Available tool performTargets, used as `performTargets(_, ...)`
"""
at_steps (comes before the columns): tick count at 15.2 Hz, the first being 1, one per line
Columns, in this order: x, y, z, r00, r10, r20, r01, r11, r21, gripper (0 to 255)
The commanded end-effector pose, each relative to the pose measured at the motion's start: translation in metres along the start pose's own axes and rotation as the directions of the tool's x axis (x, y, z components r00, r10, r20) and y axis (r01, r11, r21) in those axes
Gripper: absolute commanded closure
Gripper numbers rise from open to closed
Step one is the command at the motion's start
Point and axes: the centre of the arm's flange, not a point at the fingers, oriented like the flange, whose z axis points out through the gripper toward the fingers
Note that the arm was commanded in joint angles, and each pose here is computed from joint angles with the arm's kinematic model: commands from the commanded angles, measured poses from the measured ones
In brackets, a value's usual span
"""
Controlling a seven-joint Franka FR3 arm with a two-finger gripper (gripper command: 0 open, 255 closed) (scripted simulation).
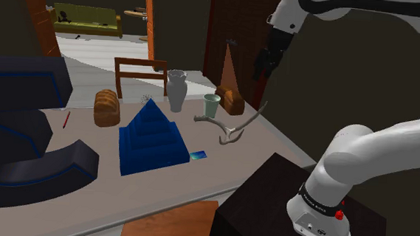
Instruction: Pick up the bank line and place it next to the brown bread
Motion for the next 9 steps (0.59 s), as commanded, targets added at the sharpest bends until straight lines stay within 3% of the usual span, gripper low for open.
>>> performTargets(1, 0.000, 0.000, 0.000, 1.000, 0.000, 0.000, 0.000, 1.000, 0.000, 0)
performTargets(5, 0.017, 0.008, 0.049, 0.994, -0.114, 0.001, 0.114, 0.993, 0.005, 0)
performTargets(9, 0.035, 0.014, 0.099, 0.974, -0.226, 0.002, 0.226, 0.974, 0.009, 0)
